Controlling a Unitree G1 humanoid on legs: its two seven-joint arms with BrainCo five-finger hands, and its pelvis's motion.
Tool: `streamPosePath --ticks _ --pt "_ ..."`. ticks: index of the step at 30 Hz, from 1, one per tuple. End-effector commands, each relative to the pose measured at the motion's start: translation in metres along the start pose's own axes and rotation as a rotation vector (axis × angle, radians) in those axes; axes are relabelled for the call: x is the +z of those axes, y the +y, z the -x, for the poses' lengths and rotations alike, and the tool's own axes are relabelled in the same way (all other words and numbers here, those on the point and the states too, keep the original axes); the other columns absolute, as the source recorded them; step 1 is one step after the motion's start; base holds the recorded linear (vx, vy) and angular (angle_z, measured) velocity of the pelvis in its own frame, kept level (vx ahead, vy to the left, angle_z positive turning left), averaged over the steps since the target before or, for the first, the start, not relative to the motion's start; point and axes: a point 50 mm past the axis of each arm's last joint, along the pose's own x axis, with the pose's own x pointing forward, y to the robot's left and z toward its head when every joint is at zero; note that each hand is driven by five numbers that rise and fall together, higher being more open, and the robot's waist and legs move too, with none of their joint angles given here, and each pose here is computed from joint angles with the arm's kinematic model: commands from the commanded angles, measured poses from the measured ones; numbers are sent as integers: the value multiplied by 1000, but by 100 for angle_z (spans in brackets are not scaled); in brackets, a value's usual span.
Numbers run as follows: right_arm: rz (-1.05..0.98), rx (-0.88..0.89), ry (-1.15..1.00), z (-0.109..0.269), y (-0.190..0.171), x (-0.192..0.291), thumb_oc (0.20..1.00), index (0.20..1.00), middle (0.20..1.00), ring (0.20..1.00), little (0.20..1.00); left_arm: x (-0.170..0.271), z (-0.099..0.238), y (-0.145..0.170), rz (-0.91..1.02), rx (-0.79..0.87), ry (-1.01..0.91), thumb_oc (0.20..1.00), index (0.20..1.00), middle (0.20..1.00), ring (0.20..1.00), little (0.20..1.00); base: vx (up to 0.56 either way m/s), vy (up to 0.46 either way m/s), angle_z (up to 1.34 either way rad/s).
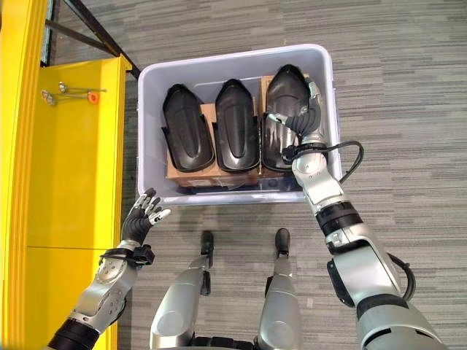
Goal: Move parts from the plastic box to the shelf.
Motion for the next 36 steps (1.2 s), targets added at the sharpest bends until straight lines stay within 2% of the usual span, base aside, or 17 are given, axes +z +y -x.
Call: streamPosePath --ticks 1,9,24,30,36 --pt "13 -53 -114 -18 -8 34 1000 1000 1000 1000 1000 13 9 -7 28 -53 -75 1000 1000 1000 1000 1000 -39 15 4" --pt "69 -48 -111 -27 -4 42 1000 1000 1000 1000 1000 18 4 -10 23 -60 -102 1000 1000 1000 1000 1000 -20 3 4" --pt "103 -40 -12 -31 -3 25 1000 1000 1000 1000 1000 23 -2 -14 35 -56 -127 1000 1000 1000 1000 1000 -2 2 4" --pt "135 13 56 -29 3 10 1000 1000 1000 1000 1000 23 -2 -17 50 -63 -127 1000 1000 1000 1000 1000 6 8 7" --pt "175 137 42 -16 28 3 1000 1000 1000 1000 1000 25 -4 -16 50 -48 -134 1000 1000 1000 1000 1000 1 0 1"
